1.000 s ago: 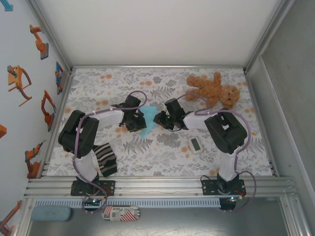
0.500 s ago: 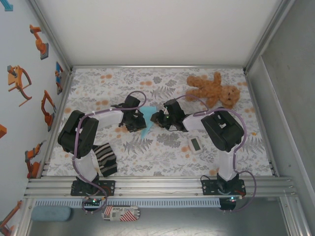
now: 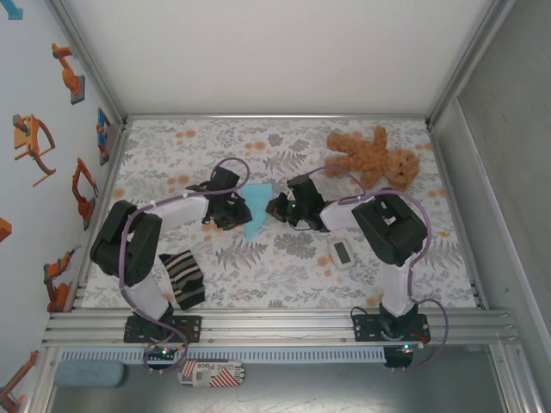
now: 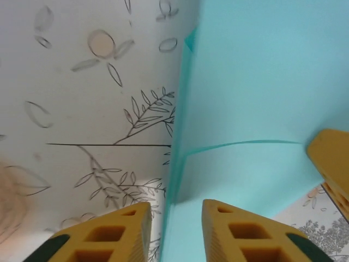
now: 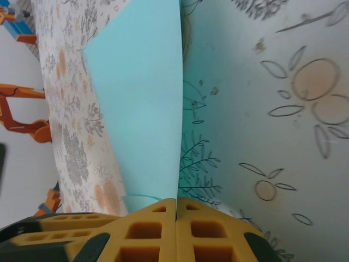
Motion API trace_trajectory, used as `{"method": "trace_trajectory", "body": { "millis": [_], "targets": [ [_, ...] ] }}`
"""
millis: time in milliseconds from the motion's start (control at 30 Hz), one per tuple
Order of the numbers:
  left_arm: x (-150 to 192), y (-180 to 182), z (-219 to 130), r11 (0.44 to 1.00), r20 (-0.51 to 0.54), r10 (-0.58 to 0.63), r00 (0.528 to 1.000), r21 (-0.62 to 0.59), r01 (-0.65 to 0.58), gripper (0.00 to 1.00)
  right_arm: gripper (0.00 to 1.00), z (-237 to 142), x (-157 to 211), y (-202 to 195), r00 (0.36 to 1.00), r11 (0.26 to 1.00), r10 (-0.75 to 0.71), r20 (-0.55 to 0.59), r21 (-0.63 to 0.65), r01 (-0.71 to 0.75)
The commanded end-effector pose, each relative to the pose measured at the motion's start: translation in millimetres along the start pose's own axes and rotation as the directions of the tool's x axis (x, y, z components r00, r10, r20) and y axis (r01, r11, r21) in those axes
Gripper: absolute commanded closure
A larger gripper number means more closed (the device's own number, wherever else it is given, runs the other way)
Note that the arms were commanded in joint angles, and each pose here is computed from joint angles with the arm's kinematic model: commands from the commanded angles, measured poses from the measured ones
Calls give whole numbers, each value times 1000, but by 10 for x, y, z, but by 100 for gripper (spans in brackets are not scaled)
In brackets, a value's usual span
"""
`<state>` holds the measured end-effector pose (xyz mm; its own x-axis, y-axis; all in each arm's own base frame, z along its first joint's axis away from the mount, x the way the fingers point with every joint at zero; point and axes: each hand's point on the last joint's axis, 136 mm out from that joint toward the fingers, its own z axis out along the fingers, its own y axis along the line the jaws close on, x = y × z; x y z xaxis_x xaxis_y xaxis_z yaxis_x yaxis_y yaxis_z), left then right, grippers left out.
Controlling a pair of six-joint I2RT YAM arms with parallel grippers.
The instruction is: Fold a paper plane with a square sheet of paper (pick it up from the middle)
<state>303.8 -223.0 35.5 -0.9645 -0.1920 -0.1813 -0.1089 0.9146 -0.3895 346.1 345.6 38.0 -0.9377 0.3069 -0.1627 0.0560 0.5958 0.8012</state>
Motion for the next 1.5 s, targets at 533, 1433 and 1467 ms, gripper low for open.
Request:
{"method": "trace_trajectory", "body": {
  "millis": [533, 1433, 1467],
  "targets": [
    [-63, -496, -497, 930, 302, 286, 910, 143, -339, 32, 100, -717, -233, -269, 951, 982, 81, 298, 138, -127],
    [609, -1274, 47, 335, 466, 831, 305, 20, -942, 38, 100, -1003, -94, -379, 872, 906, 368, 322, 89, -415],
    [637, -1282, 57, 317, 474, 831, 291, 28, -948, 38, 100, -1009, -87, -387, 873, 904, 367, 322, 98, -416]
  ]
}}
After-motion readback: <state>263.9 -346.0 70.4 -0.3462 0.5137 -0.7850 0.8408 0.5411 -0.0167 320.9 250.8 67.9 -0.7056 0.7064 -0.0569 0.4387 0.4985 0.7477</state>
